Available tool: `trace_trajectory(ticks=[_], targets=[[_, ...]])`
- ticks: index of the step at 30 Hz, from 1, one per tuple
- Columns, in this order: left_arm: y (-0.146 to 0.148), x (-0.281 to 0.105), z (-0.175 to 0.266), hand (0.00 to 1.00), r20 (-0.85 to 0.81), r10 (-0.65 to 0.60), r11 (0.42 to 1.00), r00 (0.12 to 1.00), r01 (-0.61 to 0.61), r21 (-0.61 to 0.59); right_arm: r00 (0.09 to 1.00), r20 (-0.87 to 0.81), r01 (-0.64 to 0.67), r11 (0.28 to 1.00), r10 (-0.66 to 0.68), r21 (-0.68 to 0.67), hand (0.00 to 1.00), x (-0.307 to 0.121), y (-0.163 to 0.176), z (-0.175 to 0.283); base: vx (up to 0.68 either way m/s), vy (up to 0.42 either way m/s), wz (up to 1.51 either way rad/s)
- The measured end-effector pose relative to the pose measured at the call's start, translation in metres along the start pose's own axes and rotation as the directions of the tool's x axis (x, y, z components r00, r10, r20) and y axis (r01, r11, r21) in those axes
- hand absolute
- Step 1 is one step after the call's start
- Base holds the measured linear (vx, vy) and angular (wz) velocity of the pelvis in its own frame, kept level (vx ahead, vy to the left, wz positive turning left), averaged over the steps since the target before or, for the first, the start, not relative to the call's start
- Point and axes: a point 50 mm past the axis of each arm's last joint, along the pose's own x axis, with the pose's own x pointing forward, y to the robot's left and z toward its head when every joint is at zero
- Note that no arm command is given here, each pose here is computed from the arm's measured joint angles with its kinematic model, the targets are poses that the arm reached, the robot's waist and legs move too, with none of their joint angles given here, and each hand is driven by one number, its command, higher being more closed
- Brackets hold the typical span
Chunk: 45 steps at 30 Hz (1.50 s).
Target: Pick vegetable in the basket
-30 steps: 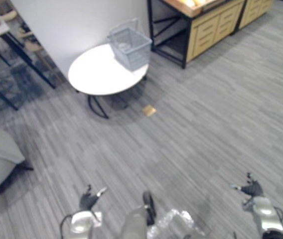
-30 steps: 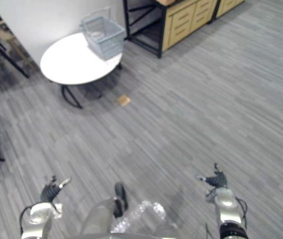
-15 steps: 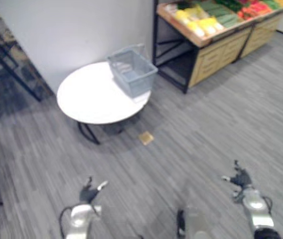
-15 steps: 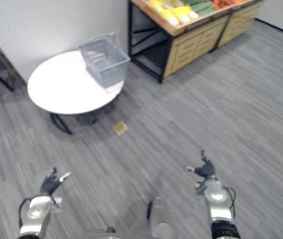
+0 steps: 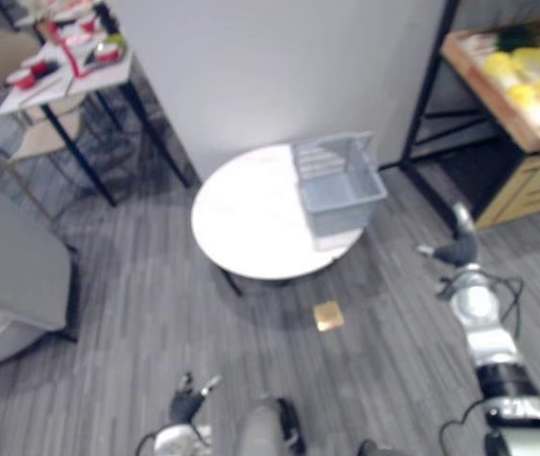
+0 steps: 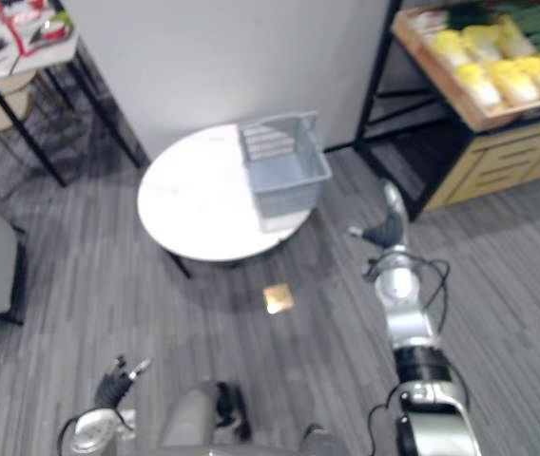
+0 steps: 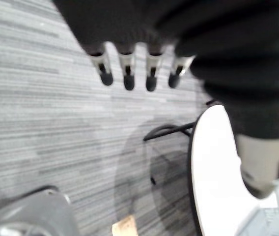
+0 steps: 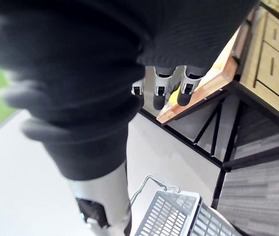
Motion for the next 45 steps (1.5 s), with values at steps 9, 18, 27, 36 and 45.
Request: trace_trajectory(ticks=[9,18,27,36,45], targets=[[0.000,-0.001,-0.016,0.00,-0.084,-0.028,0.993,0.996,0.037,0.113,0.997,0.063,-0.034,0.996,0.039,-0.078,0.00,0.017,0.018,0.024,0.45,-0.037,0.59],[0.012,0.010,0.004,0.00,-0.006,-0.044,0.981,0.999,0.044,0.187,0.997,0.076,0.029,0.978,-0.014,-0.208,0.00,0.038,-0.015,0.026,0.24,-0.323,0.80],[-0.009,0.020,0.036,0.00,0.118,-0.100,0.981,0.988,0.078,0.177,0.957,0.244,0.238,0.903,-0.156,-0.357,0.00,0.106,-0.098,0.109,0.07,-0.163,0.08],[-0.024,0.024,0.053,0.00,0.176,-0.098,0.987,0.979,0.073,0.146,0.915,0.338,0.349,0.849,-0.219,-0.397,0.00,0.121,-0.129,0.158,-0.02,0.010,0.18],[-0.034,0.029,0.071,0.00,0.220,-0.114,0.991,0.969,0.096,0.090,0.964,0.235,0.228,0.839,-0.123,-0.494,1.00,0.126,-0.126,0.142,0.00,0.014,0.14]])
